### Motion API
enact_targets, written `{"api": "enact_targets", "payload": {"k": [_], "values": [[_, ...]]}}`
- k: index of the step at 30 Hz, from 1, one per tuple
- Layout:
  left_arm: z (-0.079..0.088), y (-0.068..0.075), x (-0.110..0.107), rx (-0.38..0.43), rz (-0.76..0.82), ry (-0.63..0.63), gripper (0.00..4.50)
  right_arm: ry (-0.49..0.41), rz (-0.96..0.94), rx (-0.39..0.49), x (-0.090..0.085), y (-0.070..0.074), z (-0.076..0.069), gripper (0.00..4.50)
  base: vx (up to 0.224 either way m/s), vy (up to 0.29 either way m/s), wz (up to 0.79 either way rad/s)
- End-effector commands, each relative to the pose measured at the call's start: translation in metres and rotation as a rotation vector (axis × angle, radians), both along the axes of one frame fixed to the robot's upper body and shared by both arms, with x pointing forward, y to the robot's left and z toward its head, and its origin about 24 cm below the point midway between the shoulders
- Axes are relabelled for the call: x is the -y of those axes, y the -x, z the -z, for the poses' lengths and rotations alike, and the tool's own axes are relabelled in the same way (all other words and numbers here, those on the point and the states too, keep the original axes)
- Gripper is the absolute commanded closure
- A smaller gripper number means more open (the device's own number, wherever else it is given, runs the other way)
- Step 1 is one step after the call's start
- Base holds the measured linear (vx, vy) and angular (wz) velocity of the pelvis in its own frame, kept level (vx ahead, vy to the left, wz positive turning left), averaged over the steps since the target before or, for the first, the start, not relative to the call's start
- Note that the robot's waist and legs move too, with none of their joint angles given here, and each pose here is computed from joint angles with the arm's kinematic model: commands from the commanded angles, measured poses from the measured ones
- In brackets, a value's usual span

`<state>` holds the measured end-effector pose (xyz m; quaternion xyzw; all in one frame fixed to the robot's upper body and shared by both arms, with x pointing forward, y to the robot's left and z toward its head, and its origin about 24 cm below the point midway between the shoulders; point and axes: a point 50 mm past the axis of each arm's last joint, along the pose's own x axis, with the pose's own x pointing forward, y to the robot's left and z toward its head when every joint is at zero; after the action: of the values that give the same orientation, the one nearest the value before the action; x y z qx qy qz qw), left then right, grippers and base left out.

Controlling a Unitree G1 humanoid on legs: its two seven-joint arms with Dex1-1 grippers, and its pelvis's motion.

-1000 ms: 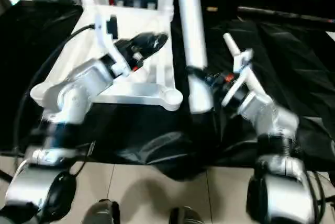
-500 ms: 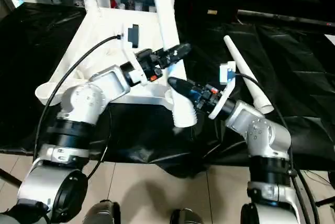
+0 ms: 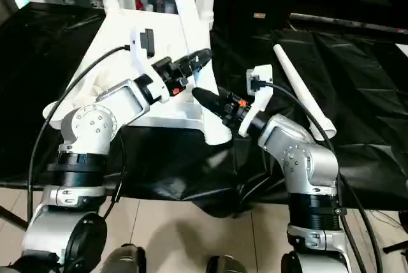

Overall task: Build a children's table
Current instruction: Pick table leg

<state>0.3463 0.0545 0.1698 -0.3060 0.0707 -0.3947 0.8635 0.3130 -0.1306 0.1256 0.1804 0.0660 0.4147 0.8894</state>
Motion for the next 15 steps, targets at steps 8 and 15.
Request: {"api": "enact_targets", "payload": {"k": [8, 15], "values": [[-0.011, 0.003, 0.0066, 0.045, 0.003, -0.007, 2.63, 0.102, 0.001, 0.001, -0.0046, 0.003, 0.0077, 2.66, 0.0, 0.0, 0.0], [-0.0114, 0.0022, 0.0055, 0.064, -0.008, -0.011, 2.63, 0.136, 0.014, 0.014, -0.0048, 0.0014, 0.0084, 2.66, 0.0, 0.0, 0.0]]}}
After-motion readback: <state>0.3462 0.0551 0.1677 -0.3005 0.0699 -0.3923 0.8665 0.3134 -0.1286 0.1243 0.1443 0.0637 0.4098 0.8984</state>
